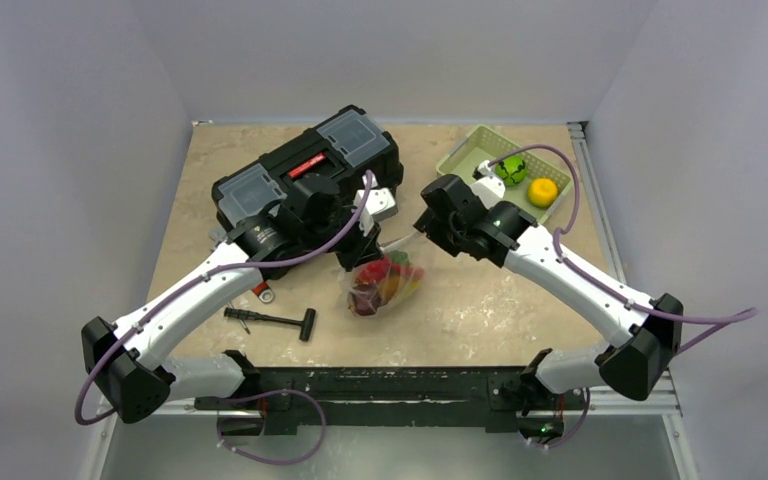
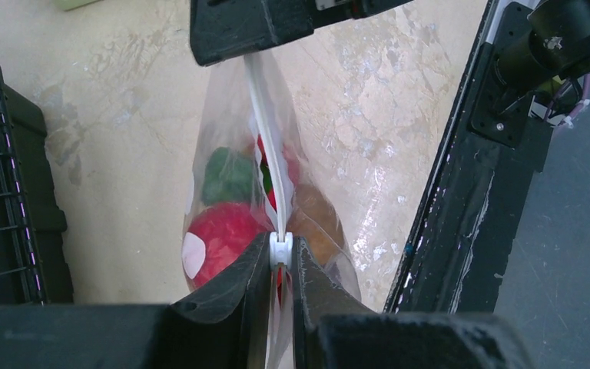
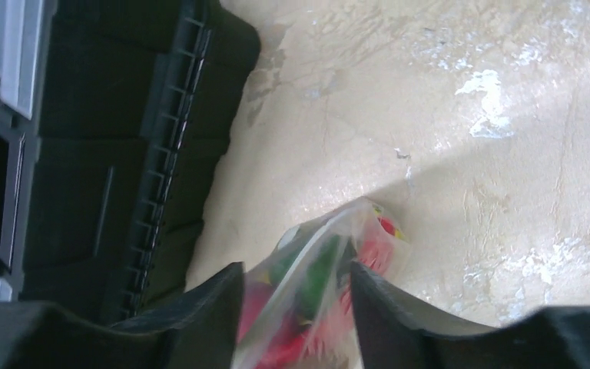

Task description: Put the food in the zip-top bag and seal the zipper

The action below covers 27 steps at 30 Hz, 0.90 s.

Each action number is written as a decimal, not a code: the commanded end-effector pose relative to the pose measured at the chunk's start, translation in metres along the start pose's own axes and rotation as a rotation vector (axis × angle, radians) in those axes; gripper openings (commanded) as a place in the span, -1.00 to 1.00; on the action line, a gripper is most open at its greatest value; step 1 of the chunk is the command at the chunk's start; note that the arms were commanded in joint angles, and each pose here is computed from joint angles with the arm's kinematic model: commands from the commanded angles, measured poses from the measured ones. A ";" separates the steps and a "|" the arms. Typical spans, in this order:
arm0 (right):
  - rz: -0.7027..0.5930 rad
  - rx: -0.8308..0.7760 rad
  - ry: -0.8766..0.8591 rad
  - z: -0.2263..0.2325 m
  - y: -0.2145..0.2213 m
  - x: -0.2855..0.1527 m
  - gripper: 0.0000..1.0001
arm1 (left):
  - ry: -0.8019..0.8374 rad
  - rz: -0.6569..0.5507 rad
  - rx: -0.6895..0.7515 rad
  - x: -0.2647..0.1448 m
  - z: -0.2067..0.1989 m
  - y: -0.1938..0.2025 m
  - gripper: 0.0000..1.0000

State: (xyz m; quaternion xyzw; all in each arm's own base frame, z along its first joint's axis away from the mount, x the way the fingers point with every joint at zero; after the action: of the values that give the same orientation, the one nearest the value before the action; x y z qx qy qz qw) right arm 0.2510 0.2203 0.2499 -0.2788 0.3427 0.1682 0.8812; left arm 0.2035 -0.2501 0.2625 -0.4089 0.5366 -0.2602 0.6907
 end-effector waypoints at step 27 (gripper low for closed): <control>-0.137 0.166 -0.018 0.027 -0.013 -0.016 -1.00 | 0.134 -0.002 -0.072 -0.010 -0.024 -0.035 0.31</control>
State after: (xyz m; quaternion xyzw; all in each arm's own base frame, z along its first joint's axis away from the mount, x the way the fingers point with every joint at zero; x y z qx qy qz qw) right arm 0.2517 0.2273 0.2553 -0.2558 0.3568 0.1095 0.8918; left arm 0.1838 -0.2557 0.2931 -0.4290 0.5498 -0.2694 0.6641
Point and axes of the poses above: each gripper's point midway between its finger pads, its own x axis out along the fingers, its own z axis along the line the jaws close on, y = z × x, the point moved 4 cm from there along -x, back along the fingers, and after that the axes turned 14 degrees about x, right-handed, at the moved point
